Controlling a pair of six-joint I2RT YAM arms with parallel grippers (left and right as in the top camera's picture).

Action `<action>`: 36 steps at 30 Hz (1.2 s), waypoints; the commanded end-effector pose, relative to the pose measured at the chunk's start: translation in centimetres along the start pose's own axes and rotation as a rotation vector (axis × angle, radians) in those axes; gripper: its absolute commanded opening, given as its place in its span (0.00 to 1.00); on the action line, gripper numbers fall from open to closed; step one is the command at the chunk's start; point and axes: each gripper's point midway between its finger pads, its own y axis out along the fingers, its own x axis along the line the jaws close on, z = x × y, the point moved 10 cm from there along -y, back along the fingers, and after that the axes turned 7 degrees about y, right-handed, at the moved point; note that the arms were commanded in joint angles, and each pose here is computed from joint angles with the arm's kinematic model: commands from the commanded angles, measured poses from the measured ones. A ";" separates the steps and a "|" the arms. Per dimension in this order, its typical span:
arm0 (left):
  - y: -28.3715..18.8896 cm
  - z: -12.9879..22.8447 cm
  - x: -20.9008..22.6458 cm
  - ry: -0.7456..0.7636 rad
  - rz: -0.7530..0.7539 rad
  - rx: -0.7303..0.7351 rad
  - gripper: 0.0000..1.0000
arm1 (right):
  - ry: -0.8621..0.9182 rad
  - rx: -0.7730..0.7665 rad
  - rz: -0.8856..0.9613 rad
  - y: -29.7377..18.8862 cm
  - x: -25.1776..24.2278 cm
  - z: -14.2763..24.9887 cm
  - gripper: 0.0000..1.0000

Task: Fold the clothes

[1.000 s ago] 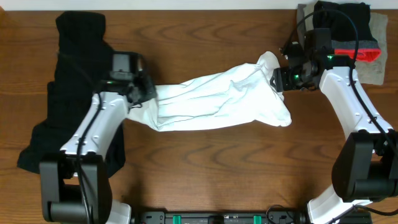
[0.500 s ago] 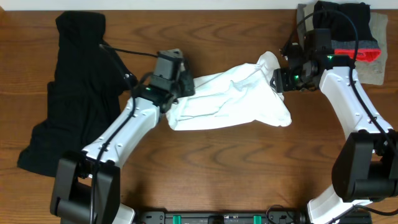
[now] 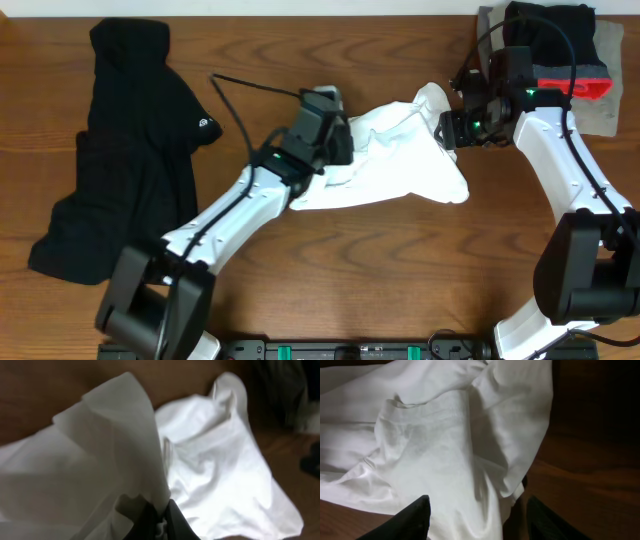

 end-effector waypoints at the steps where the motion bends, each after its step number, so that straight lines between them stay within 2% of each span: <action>1: 0.8 0.6 -0.9 0.005 0.020 0.028 0.08 | -0.019 -0.033 0.000 -1.1 0.2 -0.5 0.59; 4: 0.9 0.9 -1.4 0.016 0.029 0.036 0.34 | -0.019 -0.033 0.000 -1.1 0.2 -0.5 0.59; 5: 0.9 1.0 -1.7 0.021 0.036 0.038 0.48 | -0.020 -0.034 0.000 -1.1 0.2 -0.5 0.60; 6: 0.9 1.1 -1.9 0.024 0.042 0.039 0.70 | -0.020 -0.034 0.000 -1.1 0.2 -0.5 0.59; 7: 0.9 1.2 -2.0 0.027 0.046 0.041 0.78 | -0.020 -0.034 0.000 -1.1 0.2 -0.5 0.59; 9: 1.0 1.3 -2.3 0.034 0.050 0.044 0.84 | -0.020 -0.034 0.000 -1.1 0.2 -0.5 0.59; 15: 0.5 0.4 -1.7 0.081 0.037 0.031 0.90 | -0.019 -0.033 0.000 -1.1 0.2 -0.5 0.60; 20: 0.2 -1.3 2.0 0.036 -0.034 0.004 0.92 | -0.019 -0.033 0.000 -1.1 0.2 -0.5 0.59; 25: 1.2 -1.9 5.1 0.081 -0.080 0.001 0.92 | -0.020 -0.034 0.000 -1.1 0.2 -0.5 0.60; 31: 2.9 -1.0 3.8 0.231 0.033 0.029 0.91 | -0.019 -0.032 -0.001 -1.1 0.2 -0.5 0.60; 36: 3.1 -0.3 2.4 0.334 0.057 0.044 0.88 | -0.019 -0.030 0.000 -1.1 0.2 -0.5 0.60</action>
